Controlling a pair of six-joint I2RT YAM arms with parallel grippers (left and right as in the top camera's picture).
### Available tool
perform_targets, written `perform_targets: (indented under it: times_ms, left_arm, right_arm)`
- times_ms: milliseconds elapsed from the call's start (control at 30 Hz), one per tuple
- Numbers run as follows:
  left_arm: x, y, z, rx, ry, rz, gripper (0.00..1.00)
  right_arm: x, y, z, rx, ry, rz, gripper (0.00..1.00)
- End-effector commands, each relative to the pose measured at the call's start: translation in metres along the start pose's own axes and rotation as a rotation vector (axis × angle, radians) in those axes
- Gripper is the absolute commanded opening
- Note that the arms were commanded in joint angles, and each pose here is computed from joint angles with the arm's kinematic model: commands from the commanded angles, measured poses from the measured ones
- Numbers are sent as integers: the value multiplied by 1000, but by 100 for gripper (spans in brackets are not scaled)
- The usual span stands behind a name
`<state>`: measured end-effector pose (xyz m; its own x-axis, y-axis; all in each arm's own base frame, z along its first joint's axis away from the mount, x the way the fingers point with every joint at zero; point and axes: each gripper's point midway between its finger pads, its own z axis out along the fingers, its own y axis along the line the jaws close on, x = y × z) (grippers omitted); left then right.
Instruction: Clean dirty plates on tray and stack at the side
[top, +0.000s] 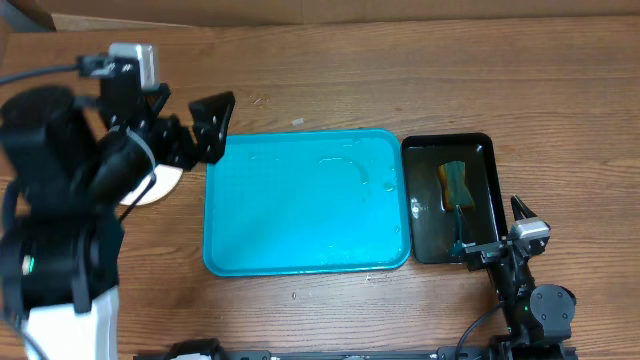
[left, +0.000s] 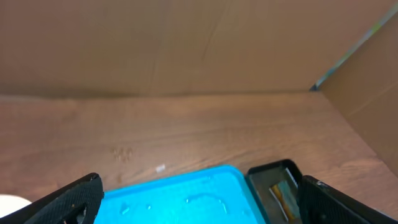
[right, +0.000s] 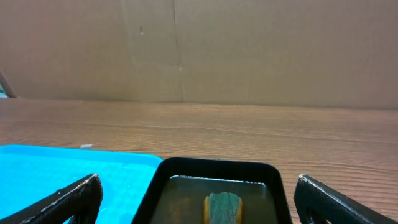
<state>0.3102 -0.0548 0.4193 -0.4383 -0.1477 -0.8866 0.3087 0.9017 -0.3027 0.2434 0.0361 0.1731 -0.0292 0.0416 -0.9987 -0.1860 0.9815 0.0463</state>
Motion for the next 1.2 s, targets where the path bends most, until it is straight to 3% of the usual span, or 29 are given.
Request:
perform_targets:
  times_ms: [0, 100, 433, 567, 900, 1033, 1167]
  left_arm:
    - [-1, -14, -23, 13, -42, 53, 100]
    - [14, -14, -33, -10, -47, 62, 100]
    - [111, 1, -27, -9, -40, 58, 100]
    - [118, 2, -30, -3, -203, 144, 100]
    - [85, 5, -83, -98, -792, 275, 100]
    - [92, 11, -93, -128, -907, 292, 100]
    - [105, 21, -88, -155, -930, 267, 100]
  right_arm:
    - [1, -3, 0, 13, -5, -4, 100]
    - [1, -3, 0, 13, -5, -5, 100]
    - [1, -3, 0, 13, -5, -4, 100]
    - [1, -3, 0, 13, -5, -4, 100]
    - [1, -3, 0, 13, -5, -4, 100]
    - [1, -3, 0, 13, -5, -4, 100]
    - [1, -3, 0, 13, -5, -4, 100]
